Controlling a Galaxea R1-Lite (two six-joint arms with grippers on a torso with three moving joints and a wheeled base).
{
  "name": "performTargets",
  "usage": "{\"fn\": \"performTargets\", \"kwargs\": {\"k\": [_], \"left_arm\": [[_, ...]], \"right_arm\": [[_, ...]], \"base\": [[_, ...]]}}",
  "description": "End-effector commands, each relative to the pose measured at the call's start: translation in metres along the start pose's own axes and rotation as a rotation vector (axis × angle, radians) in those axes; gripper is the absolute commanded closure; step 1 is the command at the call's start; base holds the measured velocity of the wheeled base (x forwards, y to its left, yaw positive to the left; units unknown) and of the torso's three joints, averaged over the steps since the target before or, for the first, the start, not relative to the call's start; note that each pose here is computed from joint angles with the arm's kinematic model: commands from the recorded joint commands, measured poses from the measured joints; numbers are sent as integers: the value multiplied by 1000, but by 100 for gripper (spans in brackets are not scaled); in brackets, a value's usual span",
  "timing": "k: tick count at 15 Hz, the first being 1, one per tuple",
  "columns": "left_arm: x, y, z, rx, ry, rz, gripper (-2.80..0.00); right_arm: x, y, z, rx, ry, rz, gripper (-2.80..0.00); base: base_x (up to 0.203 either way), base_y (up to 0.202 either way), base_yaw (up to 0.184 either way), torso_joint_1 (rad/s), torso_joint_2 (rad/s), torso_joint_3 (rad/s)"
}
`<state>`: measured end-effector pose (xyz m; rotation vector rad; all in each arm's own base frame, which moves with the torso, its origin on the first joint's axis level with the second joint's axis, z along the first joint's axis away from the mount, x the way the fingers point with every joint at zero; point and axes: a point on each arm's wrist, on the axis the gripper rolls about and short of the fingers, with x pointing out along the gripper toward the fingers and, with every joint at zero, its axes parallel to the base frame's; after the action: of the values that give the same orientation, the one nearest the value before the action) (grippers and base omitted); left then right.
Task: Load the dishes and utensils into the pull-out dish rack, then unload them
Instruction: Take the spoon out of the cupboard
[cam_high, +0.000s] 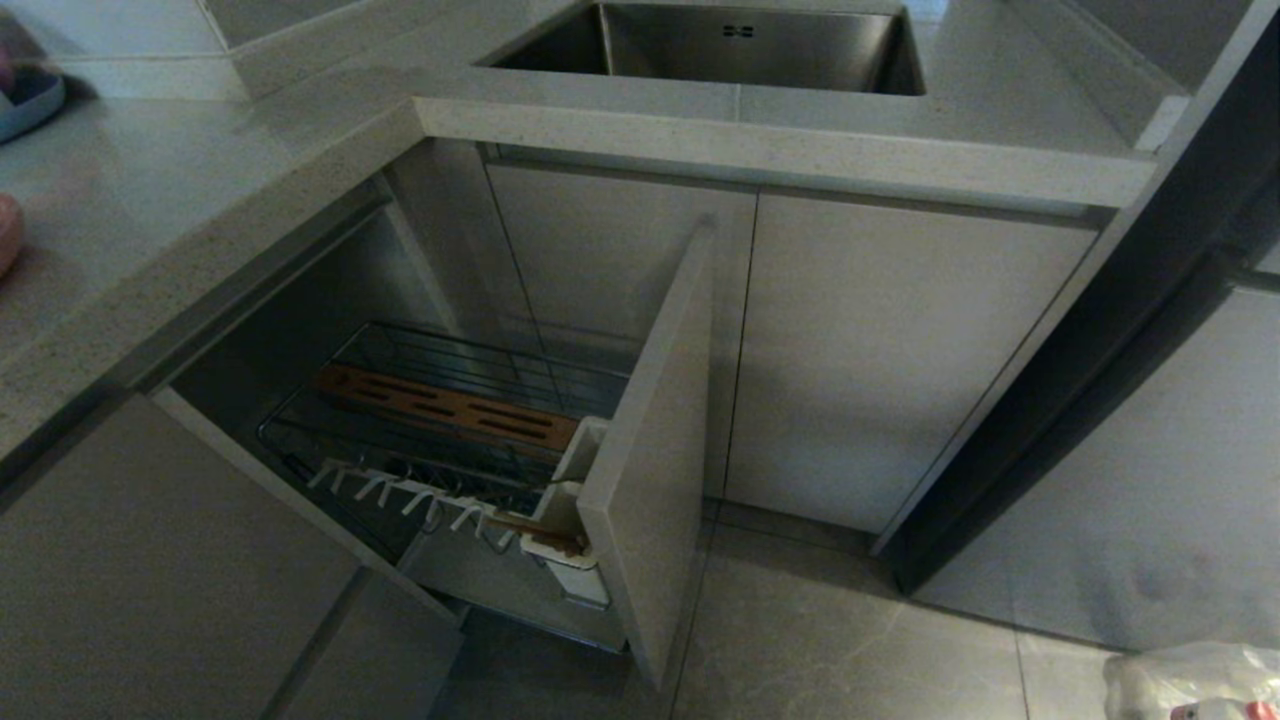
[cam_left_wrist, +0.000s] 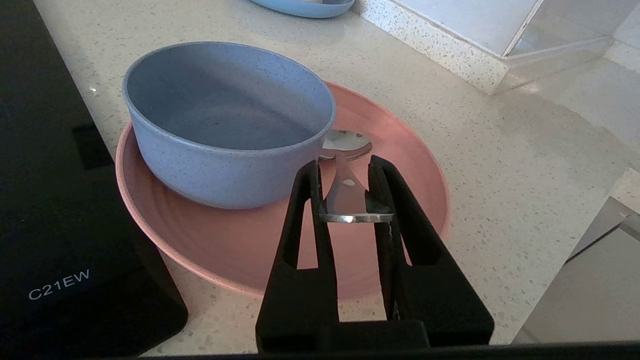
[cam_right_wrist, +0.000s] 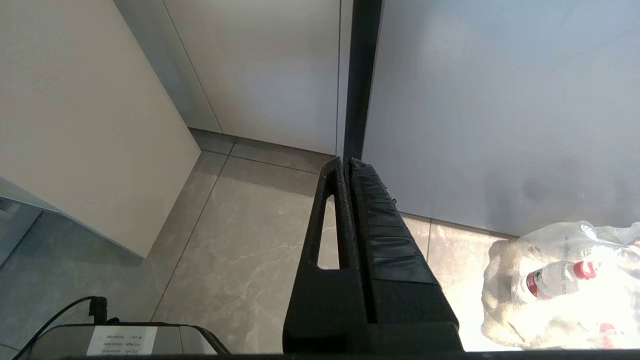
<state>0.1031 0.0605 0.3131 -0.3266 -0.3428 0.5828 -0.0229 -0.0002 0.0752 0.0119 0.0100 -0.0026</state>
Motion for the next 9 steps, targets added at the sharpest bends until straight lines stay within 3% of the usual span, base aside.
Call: {"fn": "performTargets", "kwargs": {"k": [1, 9], "left_arm": [[-1, 0, 1, -3, -6, 0, 0], [-1, 0, 0, 0, 19, 4, 0]], "right_arm": [[0, 0, 0, 0, 1, 1, 0], [0, 0, 0, 0, 1, -1, 0]], "base": [[0, 0, 0, 0, 0, 0], [0, 0, 0, 0, 0, 0]]}}
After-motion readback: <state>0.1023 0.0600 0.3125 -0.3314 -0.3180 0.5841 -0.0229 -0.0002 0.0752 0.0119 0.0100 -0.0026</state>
